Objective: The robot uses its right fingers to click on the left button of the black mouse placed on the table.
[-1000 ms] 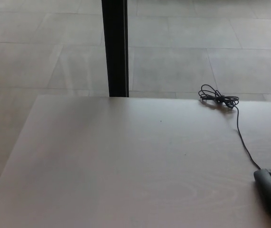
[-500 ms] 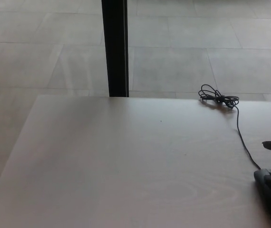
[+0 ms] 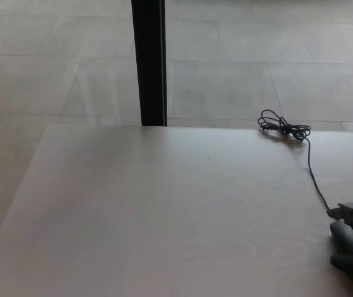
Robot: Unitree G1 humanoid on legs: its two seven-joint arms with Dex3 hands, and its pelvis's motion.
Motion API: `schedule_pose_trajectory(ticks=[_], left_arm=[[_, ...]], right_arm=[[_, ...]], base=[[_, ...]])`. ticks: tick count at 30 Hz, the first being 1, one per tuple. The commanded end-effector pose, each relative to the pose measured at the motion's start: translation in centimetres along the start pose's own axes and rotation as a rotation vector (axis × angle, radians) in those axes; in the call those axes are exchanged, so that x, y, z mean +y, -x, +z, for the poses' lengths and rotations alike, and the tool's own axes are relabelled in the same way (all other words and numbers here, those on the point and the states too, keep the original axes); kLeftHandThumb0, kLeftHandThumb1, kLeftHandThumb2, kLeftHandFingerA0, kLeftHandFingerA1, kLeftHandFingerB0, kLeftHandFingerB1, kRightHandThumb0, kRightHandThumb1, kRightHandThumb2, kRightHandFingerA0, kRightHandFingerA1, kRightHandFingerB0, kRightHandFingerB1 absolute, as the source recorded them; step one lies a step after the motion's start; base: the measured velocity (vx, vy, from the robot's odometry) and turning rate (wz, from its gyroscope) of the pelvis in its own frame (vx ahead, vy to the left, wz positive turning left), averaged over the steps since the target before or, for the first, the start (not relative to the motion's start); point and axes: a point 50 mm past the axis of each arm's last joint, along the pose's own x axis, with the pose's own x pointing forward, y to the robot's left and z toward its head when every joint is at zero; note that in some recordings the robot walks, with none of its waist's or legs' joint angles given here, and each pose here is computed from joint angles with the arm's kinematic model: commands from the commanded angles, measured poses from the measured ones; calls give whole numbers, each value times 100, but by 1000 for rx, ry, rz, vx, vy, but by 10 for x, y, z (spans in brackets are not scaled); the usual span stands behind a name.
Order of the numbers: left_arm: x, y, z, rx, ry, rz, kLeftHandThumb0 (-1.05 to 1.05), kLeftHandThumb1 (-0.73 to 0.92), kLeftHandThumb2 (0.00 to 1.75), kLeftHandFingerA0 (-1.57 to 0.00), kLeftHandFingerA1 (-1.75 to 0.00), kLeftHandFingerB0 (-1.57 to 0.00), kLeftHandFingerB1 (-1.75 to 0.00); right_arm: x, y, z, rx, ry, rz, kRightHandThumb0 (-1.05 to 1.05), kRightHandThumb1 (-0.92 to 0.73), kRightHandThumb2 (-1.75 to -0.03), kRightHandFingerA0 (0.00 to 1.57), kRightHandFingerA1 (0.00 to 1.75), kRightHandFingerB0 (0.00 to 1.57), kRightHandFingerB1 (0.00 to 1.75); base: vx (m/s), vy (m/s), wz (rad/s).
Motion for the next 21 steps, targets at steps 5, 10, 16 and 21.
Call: schedule_pose_trajectory(ticks=[5, 10, 16, 21], left_arm=[[8, 0, 20, -66, -17, 11, -85, 80, 89, -56, -60, -41, -49], [8, 0, 18, -59, 1, -5, -81, 92, 72, -53, -55, -40, -43], [10, 1, 15, -55, 23, 3, -80, 92, 75, -53, -55, -38, -42], [11, 1, 14, -57, 32, 13, -86, 78, 87, -55, -59, -40, -48]], right_arm=[[-5, -8, -18, 29, 364, 48, -104, -84, -91, 25, 50, 37, 40], [-4, -8, -21, 35, 351, 60, -104, -85, -90, 25, 48, 38, 39], [-2, -10, -23, 41, 349, 63, -102, -85, -89, 26, 50, 40, 39], [0, -10, -21, 41, 299, 63, -97, -92, -77, 24, 54, 39, 39]], base=[[0, 0, 0], [0, 0, 0], [0, 0, 0], [0, 0, 0]])
